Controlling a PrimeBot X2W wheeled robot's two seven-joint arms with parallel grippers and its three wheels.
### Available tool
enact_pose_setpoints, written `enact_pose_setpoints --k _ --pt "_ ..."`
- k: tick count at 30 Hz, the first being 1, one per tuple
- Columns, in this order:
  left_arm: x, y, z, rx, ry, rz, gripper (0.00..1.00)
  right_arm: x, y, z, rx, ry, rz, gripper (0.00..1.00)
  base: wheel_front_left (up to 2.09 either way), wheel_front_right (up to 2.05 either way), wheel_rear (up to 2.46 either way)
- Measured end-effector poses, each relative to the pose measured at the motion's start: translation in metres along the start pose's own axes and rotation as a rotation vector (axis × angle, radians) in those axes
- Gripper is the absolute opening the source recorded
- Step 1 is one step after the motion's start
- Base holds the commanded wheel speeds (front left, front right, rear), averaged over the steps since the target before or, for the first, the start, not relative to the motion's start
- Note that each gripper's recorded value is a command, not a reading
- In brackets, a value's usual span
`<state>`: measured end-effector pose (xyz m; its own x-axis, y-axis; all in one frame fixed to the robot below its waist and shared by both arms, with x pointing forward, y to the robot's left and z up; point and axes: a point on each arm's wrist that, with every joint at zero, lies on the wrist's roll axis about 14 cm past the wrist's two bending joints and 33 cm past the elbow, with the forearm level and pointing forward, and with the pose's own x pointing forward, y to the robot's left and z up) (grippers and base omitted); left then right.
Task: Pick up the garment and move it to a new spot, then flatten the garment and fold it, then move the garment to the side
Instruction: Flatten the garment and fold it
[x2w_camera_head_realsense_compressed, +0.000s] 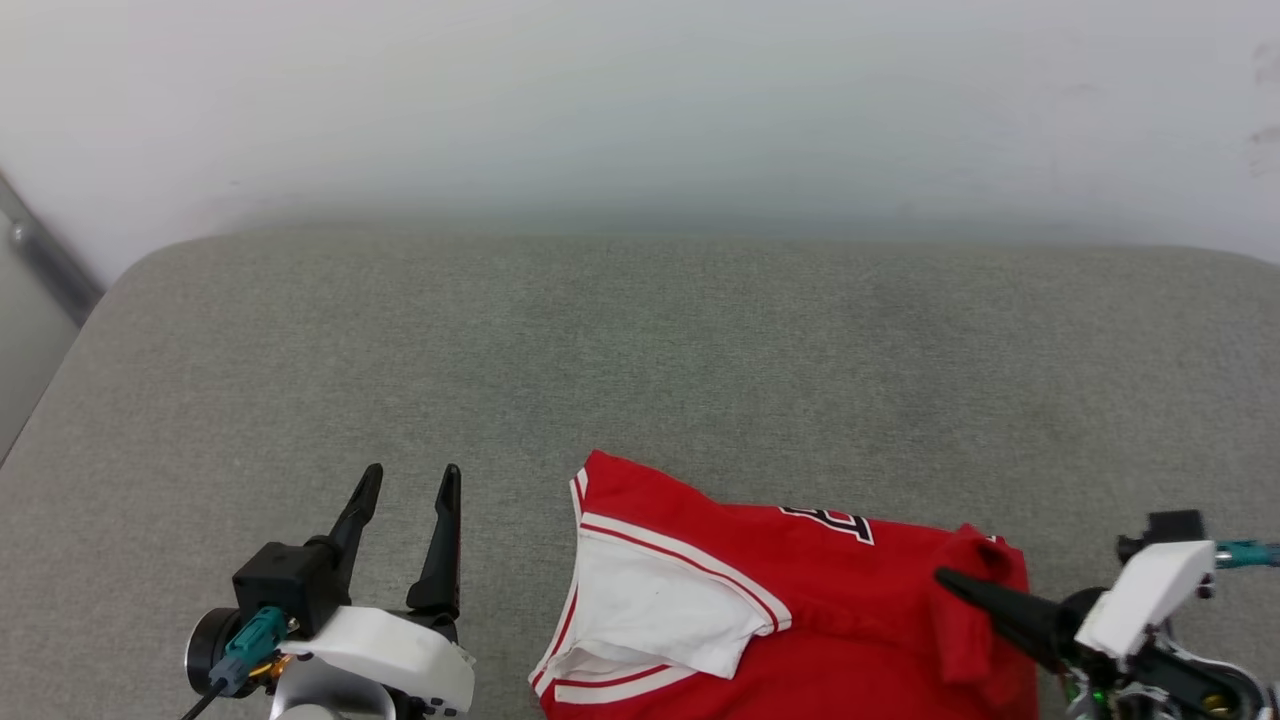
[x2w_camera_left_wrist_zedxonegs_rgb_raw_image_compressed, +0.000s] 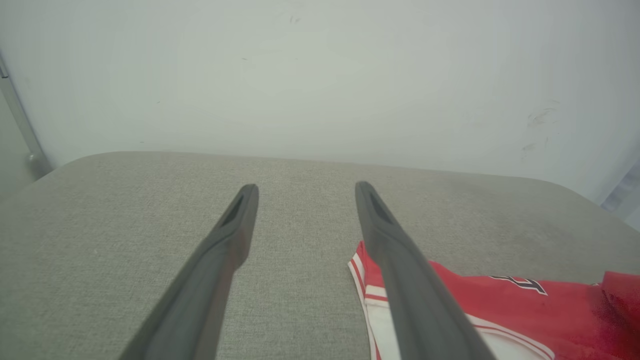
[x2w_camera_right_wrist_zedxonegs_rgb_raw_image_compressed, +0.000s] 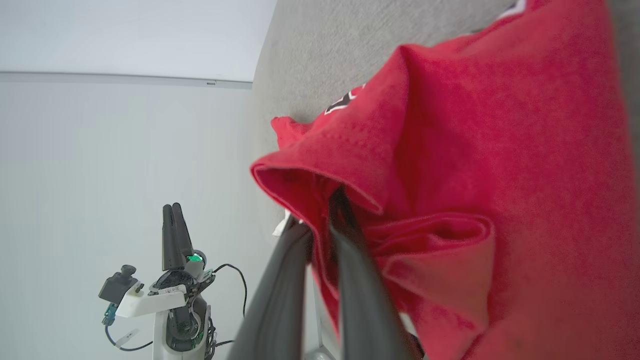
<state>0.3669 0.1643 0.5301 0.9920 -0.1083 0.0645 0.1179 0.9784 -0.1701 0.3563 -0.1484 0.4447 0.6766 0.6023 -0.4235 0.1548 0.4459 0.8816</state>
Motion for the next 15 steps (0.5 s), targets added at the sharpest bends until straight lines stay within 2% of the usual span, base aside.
enact_pose_setpoints --k 8,15 --pt "-0.006 0.007 0.0 0.007 0.007 0.013 1.0 0.067 0.056 -0.071 0.059 0.193 0.189 0.0 0.0 0.0 0.0" --pt "-0.009 0.017 -0.001 0.008 0.014 0.042 1.0 0.107 0.094 -0.12 -0.026 0.295 0.233 0.0 0.0 0.0 0.0"
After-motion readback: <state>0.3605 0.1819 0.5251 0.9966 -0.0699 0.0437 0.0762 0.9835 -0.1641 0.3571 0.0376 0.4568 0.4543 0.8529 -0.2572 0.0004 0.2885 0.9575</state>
